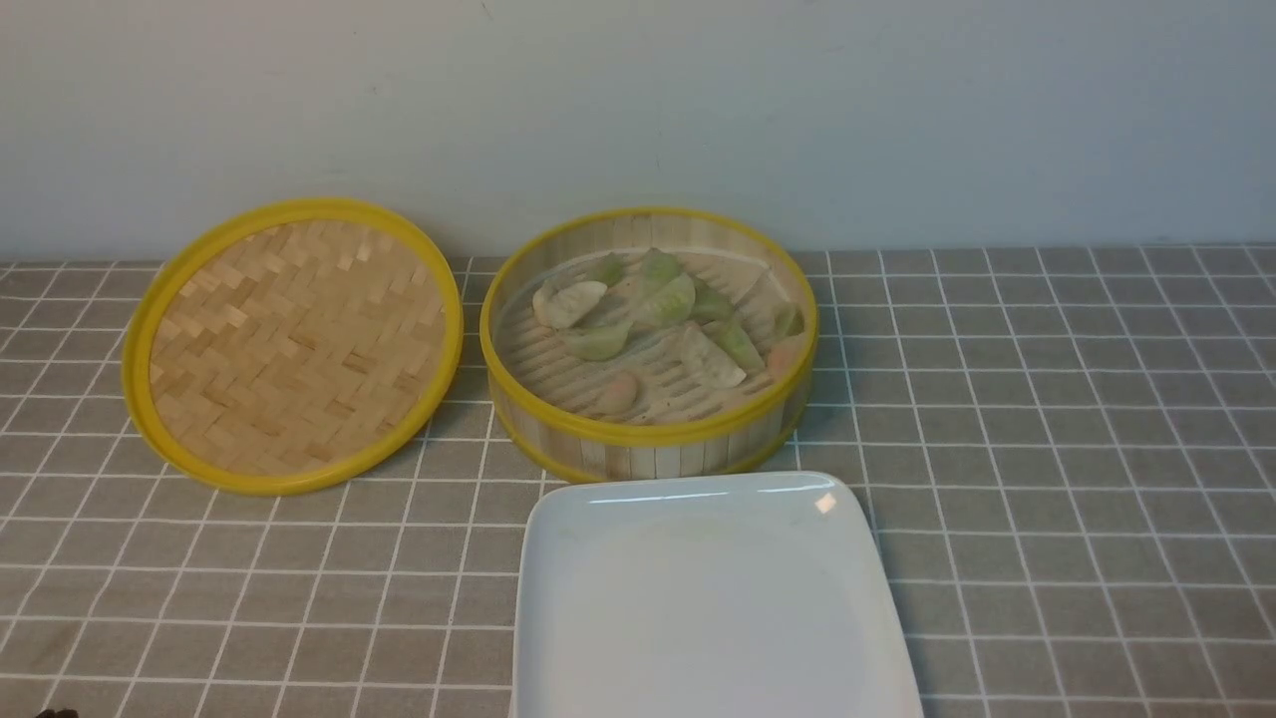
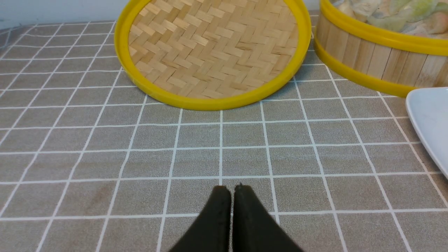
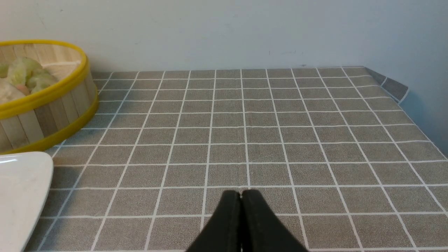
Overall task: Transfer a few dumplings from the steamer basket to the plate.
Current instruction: Use the left arm to grab a dumpling from the steamer
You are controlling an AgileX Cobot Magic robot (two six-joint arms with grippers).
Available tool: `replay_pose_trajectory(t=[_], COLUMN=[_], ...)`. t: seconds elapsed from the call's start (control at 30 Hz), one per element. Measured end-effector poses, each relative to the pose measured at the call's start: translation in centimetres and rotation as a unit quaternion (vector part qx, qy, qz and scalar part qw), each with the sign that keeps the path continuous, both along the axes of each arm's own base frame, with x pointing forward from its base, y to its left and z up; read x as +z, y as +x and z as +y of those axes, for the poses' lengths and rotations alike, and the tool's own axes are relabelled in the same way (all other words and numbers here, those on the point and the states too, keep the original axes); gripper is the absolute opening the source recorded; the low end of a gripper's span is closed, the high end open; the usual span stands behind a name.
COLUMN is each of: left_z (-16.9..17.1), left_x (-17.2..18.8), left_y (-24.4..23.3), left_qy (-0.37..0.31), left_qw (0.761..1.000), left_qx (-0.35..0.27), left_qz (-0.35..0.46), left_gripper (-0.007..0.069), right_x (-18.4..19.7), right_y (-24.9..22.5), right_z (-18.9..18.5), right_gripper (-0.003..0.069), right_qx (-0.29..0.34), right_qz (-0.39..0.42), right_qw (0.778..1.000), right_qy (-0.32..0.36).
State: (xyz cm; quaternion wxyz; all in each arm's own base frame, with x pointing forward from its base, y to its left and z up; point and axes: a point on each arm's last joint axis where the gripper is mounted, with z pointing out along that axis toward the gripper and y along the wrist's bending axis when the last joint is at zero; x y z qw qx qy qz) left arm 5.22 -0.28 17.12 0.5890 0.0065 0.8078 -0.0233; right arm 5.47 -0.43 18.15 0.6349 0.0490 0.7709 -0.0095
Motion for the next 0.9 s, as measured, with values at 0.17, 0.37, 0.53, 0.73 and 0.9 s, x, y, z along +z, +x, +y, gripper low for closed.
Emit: replay_pose_trajectory(t=[0.17,0.37,0.53,0.73,0.9], left_z=[0.0,0.0,0.0,-0.3,-0.6], left_x=[0.0,0.0,0.0,0.9,1.7], left_y=[0.0,0.0,0.0,0.3,0.4], left_qy=[0.000,0.000,0.000,-0.114,-0.262], left_qw=[1.000,1.000,1.000,0.992,0.962], left_qx=[0.000,0.000,0.000,0.011,0.023], left_qz=[0.000,0.000,-0.002,-0.049,-0.078], left_gripper=[-0.0005,-0.0005,-0.0005,-0.0005,-0.0005], right_x=[0.0,0.0,0.0,0.0,0.0], right_y=[0.0,0.0,0.0,0.0,0.0], right_z=[0.0,0.0,0.0,0.0,0.0], right_gripper=[-0.0013,-0.0013,-0.0013,-0.0013,-0.0013], right_qx=[0.000,0.000,0.000,0.000,0.000], right_qz=[0.000,0.000,0.000,0.000,0.000], right_qw=[1.000,1.000,1.000,1.000,1.000], right_qy=[0.000,0.000,0.000,0.000,0.000])
